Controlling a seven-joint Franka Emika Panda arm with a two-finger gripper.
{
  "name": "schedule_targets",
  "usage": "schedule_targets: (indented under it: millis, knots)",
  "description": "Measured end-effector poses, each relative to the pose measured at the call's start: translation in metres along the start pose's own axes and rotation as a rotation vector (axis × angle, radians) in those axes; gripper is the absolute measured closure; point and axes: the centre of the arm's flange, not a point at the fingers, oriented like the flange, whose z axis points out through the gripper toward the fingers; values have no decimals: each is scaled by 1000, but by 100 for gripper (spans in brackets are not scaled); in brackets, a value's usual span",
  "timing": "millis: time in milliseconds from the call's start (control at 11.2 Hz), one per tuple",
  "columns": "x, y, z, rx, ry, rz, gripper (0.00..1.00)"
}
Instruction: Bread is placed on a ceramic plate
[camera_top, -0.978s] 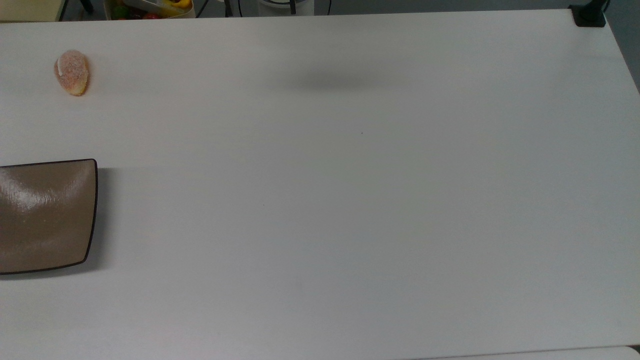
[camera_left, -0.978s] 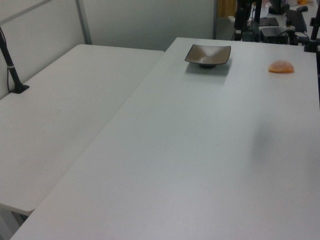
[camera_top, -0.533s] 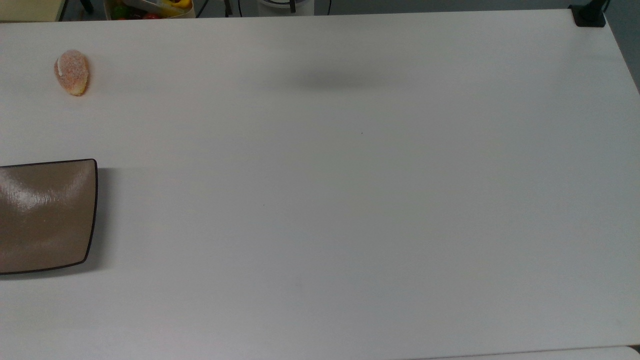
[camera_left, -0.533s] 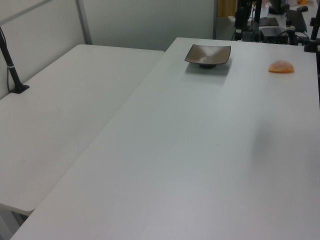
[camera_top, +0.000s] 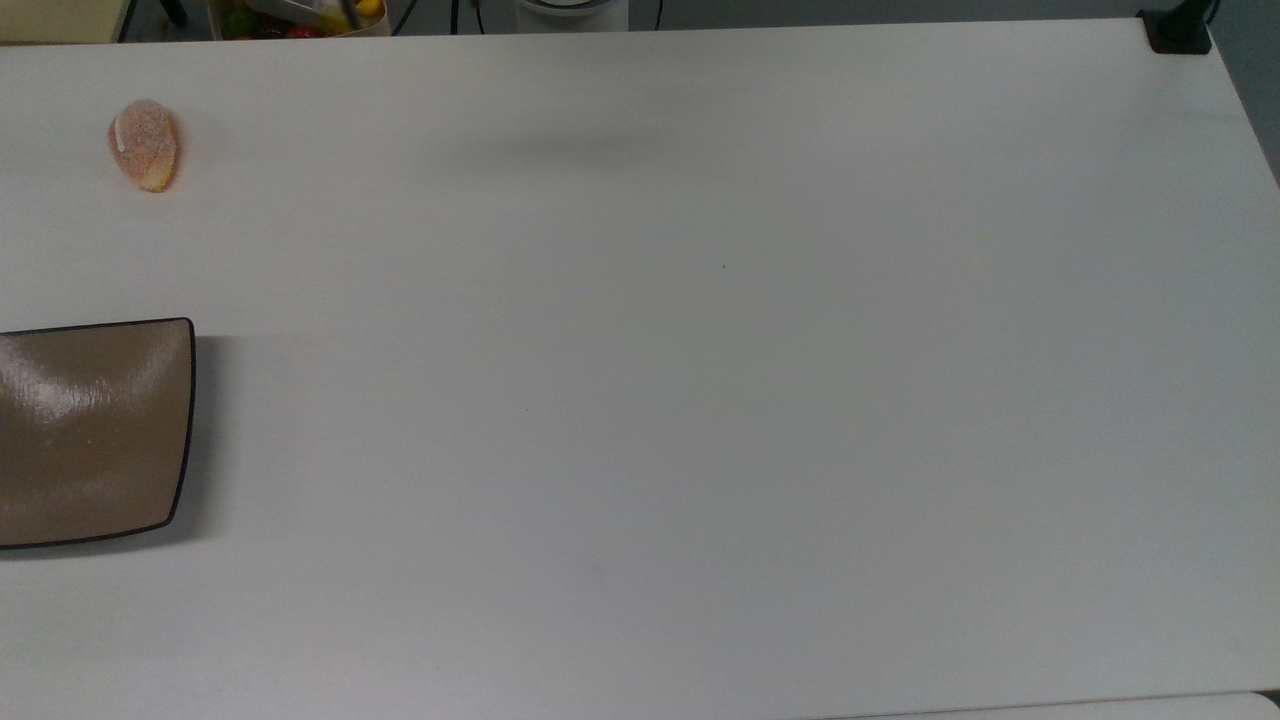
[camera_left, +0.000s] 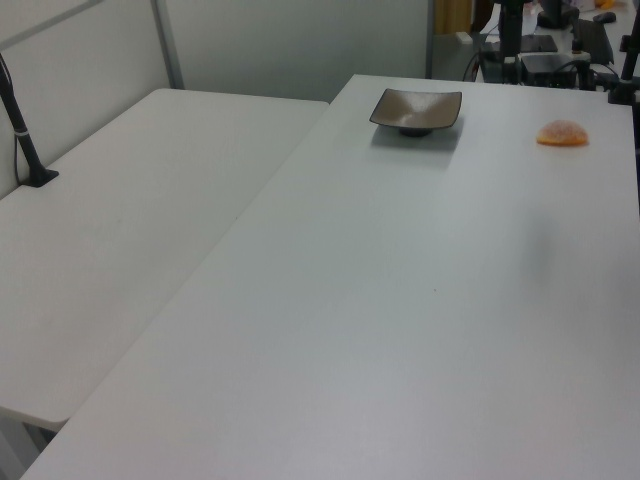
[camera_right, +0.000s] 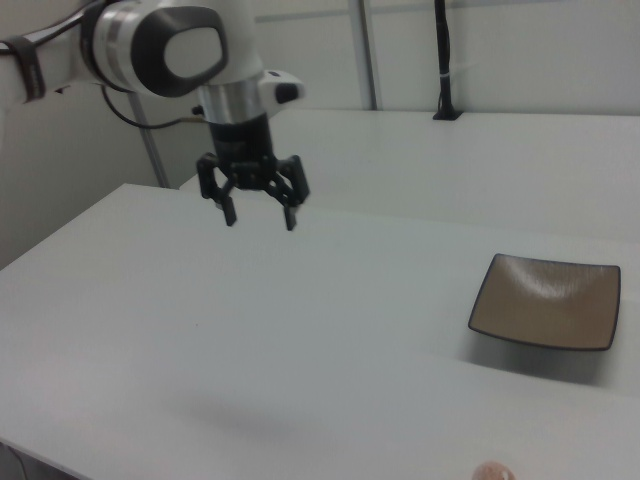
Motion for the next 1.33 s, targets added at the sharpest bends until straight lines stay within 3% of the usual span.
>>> schedule_targets:
  millis: [356,622,889,1156,1333]
  knots:
    - [-53,104,9,-28,-29,-43,0]
    - [-80,171,27,-66,8,16,0]
    - [-110,223,69,-82,7,26,0]
    - [-167,280,122,-80,-27,-46,0]
    - [-174,290,156,-98,-28,-56,0]
